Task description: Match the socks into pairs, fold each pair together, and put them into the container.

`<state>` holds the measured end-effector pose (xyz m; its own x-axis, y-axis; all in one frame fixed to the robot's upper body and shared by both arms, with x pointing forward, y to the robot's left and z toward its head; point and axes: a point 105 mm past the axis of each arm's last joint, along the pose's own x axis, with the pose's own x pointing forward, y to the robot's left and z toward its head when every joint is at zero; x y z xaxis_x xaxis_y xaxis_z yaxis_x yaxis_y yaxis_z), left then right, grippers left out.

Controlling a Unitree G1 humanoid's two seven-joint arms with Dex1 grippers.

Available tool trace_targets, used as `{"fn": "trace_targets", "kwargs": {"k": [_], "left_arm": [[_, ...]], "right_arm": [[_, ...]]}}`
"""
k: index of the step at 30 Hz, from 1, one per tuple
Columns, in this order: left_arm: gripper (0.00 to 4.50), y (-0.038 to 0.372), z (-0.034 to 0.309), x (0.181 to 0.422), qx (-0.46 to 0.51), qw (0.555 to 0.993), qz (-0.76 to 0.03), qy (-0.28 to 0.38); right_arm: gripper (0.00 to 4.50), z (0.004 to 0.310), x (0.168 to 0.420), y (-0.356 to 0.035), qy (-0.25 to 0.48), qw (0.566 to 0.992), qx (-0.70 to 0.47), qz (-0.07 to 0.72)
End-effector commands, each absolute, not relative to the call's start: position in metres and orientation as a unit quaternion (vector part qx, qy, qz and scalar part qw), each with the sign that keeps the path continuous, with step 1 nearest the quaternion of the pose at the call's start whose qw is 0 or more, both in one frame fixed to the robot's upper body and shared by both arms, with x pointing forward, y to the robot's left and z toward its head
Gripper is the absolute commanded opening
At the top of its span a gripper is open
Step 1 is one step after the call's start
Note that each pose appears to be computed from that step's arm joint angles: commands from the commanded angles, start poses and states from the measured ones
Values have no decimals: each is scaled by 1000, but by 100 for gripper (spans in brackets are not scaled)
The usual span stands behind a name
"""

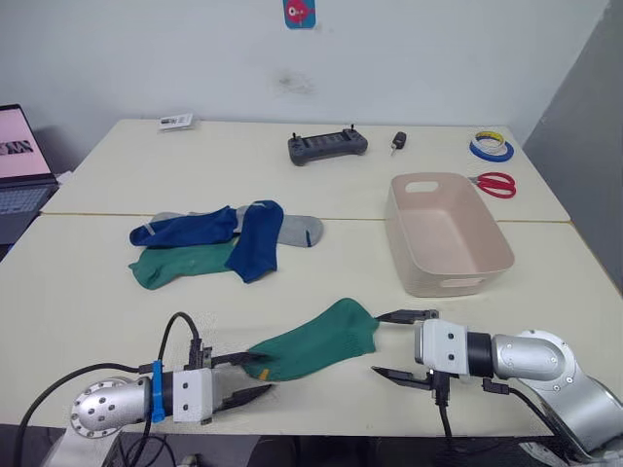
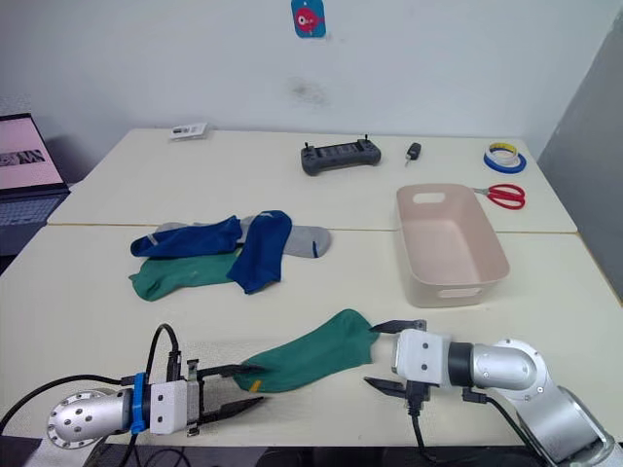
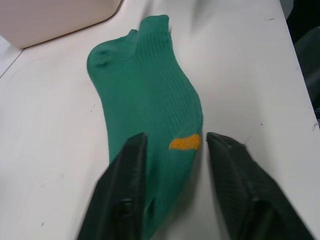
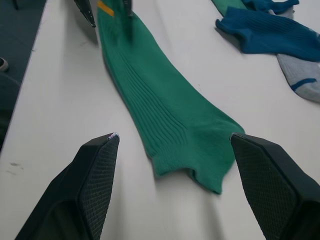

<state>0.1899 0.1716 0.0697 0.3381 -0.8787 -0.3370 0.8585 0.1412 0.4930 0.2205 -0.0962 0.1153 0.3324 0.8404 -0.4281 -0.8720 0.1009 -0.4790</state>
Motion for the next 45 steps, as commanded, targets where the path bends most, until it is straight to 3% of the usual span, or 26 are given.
{"fn": "trace_targets", "kwargs": {"k": [1, 3, 8, 15, 18, 26, 27, 38, 45], "left_arm": [[63, 166, 73, 190, 322, 748, -580, -33], [2, 167, 73, 192, 321, 749, -579, -35], [2, 171, 75, 195, 321, 750, -577, -35], [2, 170, 76, 195, 318, 753, -575, -41], [0, 170, 76, 195, 318, 753, -575, -41], [0, 175, 78, 195, 315, 745, -587, -37], [0, 176, 79, 194, 311, 741, -594, -33], [0, 174, 117, 186, 195, 706, -674, 96], [0, 182, 136, 152, -4, 670, -677, 305]], "right_arm": [[381, 115, 225, -98, -8, 698, -413, 584], [381, 110, 231, -100, -25, 671, -457, 583], [381, 95, 239, -99, -49, 626, -509, 589], [381, 87, 248, -87, -78, 611, -518, 593], [320, 86, 249, -85, -85, 613, -516, 592], [24, 85, 241, -82, -91, 615, -500, 603], [4, 87, 240, -82, -92, 618, -494, 605], [4, 112, 198, -86, -43, 650, -372, 662], [4, 128, 147, -93, 140, 663, -166, 717]]}}
